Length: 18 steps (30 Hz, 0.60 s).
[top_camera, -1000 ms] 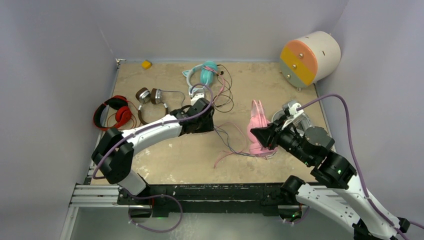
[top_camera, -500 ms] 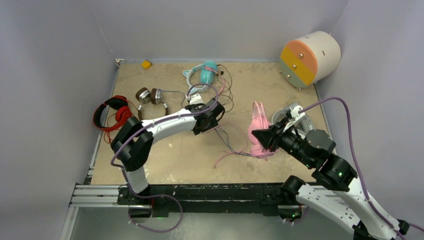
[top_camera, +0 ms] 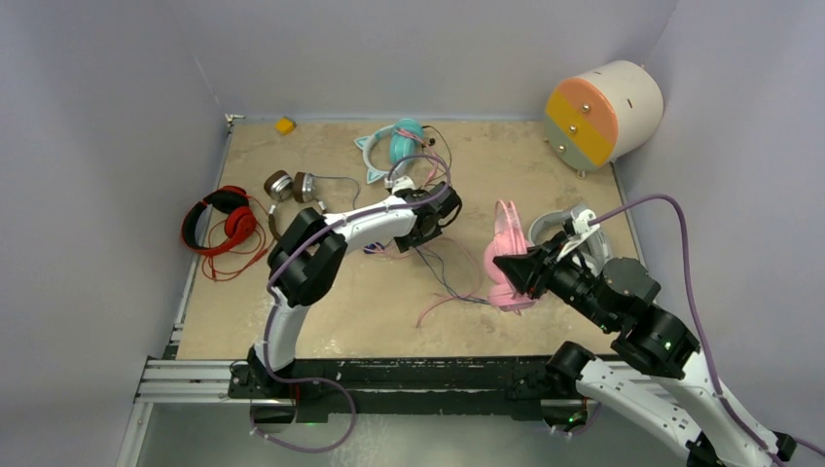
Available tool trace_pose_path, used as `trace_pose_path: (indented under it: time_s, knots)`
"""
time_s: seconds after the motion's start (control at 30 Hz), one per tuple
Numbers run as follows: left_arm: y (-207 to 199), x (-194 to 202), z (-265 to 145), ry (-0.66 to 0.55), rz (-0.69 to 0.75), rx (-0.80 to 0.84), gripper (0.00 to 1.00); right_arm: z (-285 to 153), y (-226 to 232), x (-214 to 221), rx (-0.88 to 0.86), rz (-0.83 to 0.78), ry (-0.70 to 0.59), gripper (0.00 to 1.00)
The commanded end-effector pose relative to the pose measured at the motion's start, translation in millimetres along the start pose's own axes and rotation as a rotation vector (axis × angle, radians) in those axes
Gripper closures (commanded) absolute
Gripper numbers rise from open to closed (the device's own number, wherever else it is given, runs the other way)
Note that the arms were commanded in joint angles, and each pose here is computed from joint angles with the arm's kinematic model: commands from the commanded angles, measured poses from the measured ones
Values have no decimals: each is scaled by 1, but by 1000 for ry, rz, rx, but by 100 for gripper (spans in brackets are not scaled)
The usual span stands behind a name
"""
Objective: Wrap the headphones
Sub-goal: Pick up the headphones cable from the center of the board.
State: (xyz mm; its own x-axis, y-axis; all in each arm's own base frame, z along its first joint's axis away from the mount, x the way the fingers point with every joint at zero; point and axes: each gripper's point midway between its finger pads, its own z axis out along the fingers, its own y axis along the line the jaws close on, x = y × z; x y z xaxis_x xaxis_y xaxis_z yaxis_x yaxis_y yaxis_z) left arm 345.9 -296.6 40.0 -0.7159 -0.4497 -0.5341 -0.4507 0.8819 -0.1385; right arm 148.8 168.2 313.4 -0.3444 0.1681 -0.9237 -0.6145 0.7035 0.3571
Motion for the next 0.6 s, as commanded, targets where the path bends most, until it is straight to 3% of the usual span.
trace_pose_path:
  time_s: [0.0, 0.17, 0.27, 0.33, 0.37, 0.4, 0.47, 0.57]
  knots:
    - [-12, -4, 0, -14, -39, -13, 42, -2, 9, -23, -30, 4, -80, 75]
    - [0, 5, 23, -23, -39, -89, 43, -3, 10, -23, -36, -1, -77, 75]
    - [10, 15, 39, -2, -28, -132, 50, -4, 10, -22, -41, 0, -79, 75]
    - [15, 16, 47, 10, -16, -150, 66, -4, 11, -23, -43, -1, -82, 75]
    - [16, 14, 48, 13, -6, -152, 79, -4, 11, -23, -44, 0, -82, 75]
    - [14, 8, 46, 14, 28, -138, 99, -4, 11, -24, -43, 0, -83, 75]
    - [8, -12, 31, -15, 95, -111, 100, -5, 11, -25, -42, -1, -84, 75]
    - [7, -68, -19, -156, 85, -88, 100, -6, 9, -22, -35, -1, -79, 75]
